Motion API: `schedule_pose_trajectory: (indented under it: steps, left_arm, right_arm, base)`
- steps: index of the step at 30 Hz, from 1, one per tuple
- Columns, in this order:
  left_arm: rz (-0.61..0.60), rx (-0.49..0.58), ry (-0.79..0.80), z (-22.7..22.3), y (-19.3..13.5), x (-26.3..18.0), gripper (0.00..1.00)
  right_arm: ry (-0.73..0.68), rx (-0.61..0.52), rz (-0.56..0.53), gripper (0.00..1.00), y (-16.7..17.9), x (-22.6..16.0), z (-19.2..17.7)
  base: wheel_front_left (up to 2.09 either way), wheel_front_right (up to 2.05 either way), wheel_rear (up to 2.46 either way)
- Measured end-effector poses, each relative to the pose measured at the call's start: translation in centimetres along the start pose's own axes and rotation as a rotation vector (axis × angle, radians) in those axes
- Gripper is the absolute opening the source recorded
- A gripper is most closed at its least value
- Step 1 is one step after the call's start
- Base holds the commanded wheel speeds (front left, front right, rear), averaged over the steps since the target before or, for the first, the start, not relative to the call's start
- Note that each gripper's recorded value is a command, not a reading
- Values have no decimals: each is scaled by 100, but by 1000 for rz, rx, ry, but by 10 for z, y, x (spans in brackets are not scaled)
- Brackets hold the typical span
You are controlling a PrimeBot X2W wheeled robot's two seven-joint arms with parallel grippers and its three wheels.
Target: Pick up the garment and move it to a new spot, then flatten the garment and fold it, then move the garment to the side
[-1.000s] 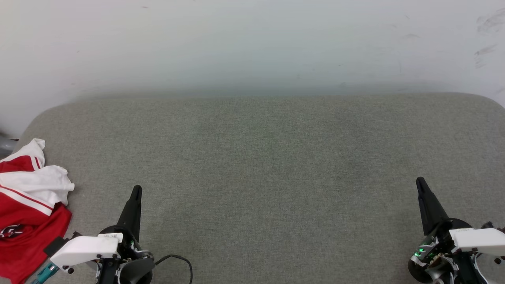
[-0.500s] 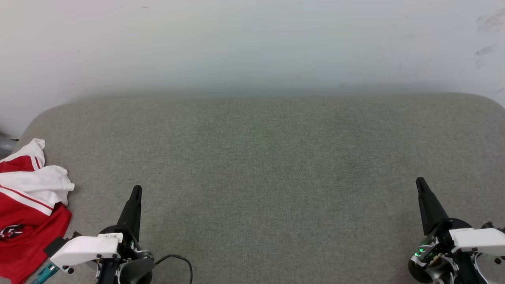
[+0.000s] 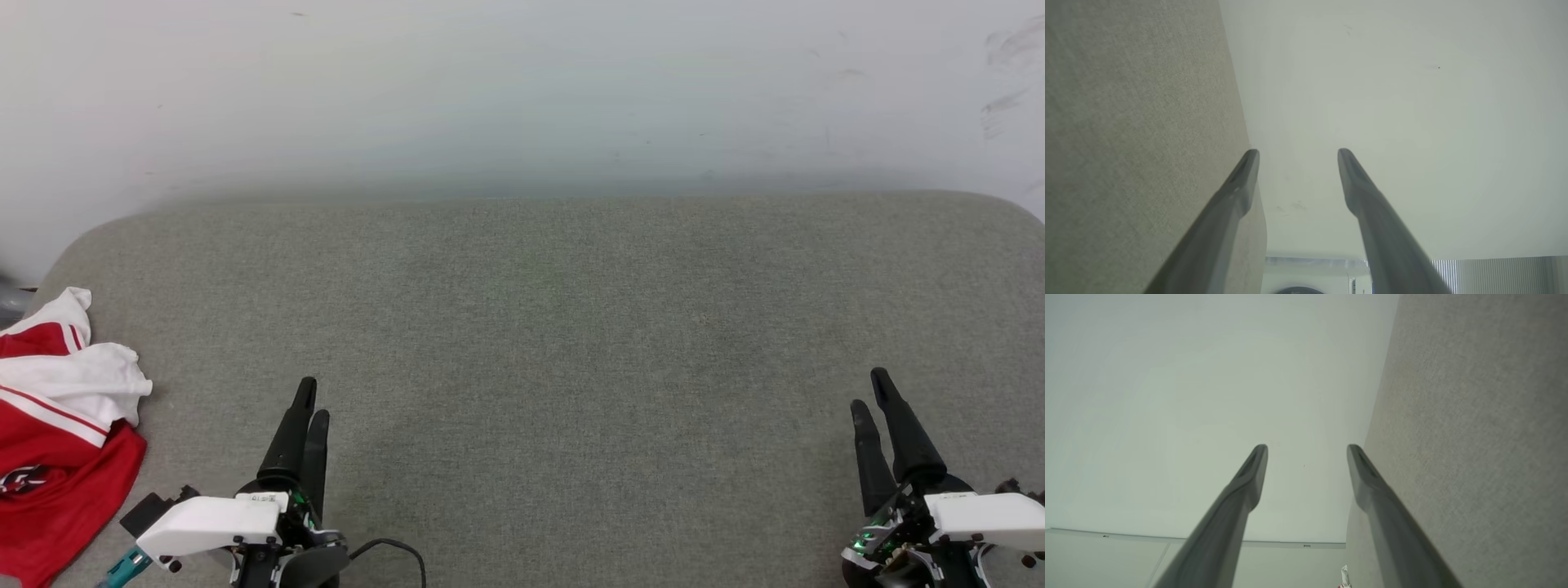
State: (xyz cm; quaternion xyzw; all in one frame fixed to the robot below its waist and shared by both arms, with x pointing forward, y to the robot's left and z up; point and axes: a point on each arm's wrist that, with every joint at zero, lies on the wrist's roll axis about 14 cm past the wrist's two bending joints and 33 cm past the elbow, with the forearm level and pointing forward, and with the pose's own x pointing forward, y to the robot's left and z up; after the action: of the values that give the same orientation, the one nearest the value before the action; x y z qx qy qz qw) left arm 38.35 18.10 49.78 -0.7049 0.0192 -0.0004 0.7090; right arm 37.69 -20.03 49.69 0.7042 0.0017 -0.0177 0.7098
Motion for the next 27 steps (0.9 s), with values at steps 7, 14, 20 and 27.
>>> schedule_pose_trajectory:
  steps: [7,14,20,27]
  left_arm:
    - [-37,15,15,-11,-12,2,100]
    - [-64,26,14,-17,-20,2,100]
    - [-82,37,13,-21,-25,-1,100]
    - [-106,88,1,-22,-32,-4,100]
  right_arm:
    - [-14,-14,31,100,10,-2,-1]
    - [-25,-20,59,100,18,-5,-1]
    - [-29,-28,83,100,26,-7,-1]
    - [-44,-113,82,100,26,-10,5]
  base:
    - [0,0,0]
    - [0,0,0]
    - [0,0,0]
    - [0,0,0]
